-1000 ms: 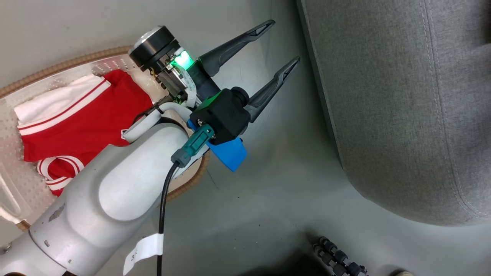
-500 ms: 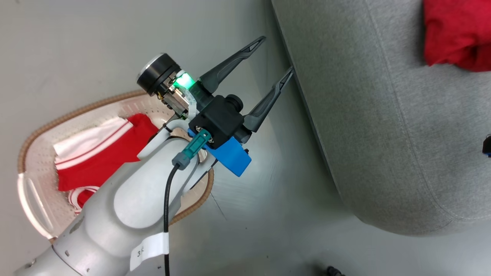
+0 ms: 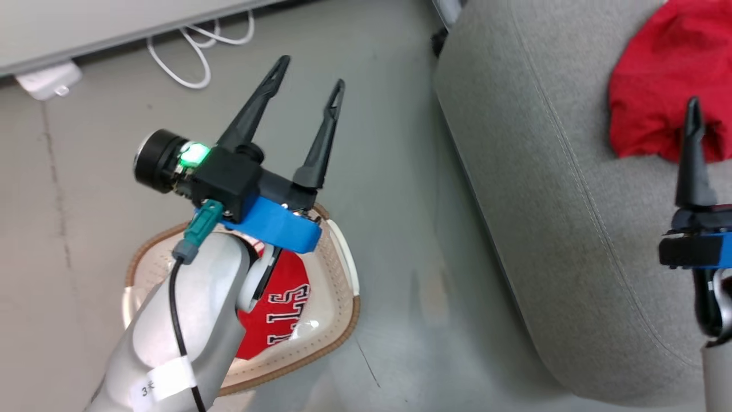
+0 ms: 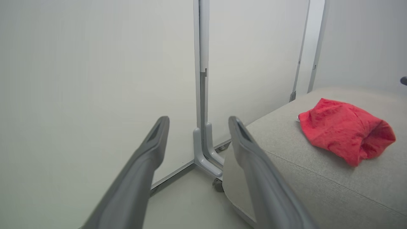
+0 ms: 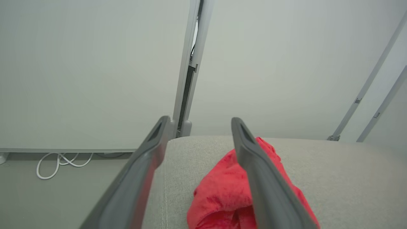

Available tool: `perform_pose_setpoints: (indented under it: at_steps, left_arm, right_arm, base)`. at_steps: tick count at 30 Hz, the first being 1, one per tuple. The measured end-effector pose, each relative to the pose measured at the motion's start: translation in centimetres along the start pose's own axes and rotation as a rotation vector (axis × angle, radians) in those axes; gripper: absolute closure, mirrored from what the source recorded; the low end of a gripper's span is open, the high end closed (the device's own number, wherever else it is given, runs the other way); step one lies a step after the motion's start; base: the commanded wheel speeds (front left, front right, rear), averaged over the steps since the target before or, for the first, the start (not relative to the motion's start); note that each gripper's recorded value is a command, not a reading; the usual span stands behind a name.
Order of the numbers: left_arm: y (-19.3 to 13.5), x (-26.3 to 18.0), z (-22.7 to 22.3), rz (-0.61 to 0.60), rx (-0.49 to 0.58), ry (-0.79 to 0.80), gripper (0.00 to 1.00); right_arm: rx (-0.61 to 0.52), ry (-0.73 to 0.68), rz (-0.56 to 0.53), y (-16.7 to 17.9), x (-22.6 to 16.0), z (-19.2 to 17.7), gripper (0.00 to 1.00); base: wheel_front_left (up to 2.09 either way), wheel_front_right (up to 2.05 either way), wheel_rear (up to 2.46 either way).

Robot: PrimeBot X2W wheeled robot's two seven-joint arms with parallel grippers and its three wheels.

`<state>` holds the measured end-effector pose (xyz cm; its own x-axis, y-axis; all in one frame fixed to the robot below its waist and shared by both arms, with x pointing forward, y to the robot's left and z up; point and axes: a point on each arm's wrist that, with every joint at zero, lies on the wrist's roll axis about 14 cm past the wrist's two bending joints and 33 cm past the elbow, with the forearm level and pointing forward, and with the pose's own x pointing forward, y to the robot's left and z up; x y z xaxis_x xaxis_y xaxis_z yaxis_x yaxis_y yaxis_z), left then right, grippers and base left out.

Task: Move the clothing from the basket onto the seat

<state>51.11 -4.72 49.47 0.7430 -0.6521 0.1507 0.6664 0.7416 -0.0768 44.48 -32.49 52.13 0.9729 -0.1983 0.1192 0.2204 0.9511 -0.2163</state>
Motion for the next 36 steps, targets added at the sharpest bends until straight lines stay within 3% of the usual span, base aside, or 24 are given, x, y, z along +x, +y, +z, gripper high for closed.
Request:
perform_pose_setpoints:
  at_steps: [10,17,25,36]
  left_arm:
    - [6.1,-6.9,4.1,0.292,0.048,-0.026,0.00]
    - [8.2,-12.5,5.6,0.439,0.069,-0.028,0.00]
    - [9.3,-18.4,6.5,0.577,0.080,-0.026,0.00]
    - [8.8,-23.4,5.5,0.664,0.063,0.016,0.00]
  right_arm:
    - [0.115,-0.121,0.192,7.9,0.0,4.4,0.00]
    - [0.189,-0.150,0.283,11.6,-1.0,6.0,0.00]
    - [0.249,-0.106,0.326,13.6,-3.0,5.4,0.00]
    - [0.282,-0.028,0.357,15.0,-5.7,3.6,0.00]
  base:
    - [0.00,0.00,0.00]
    - [0.00,0.00,0.00]
    - [0.00,0.00,0.00]
    - [0.00,0.00,0.00]
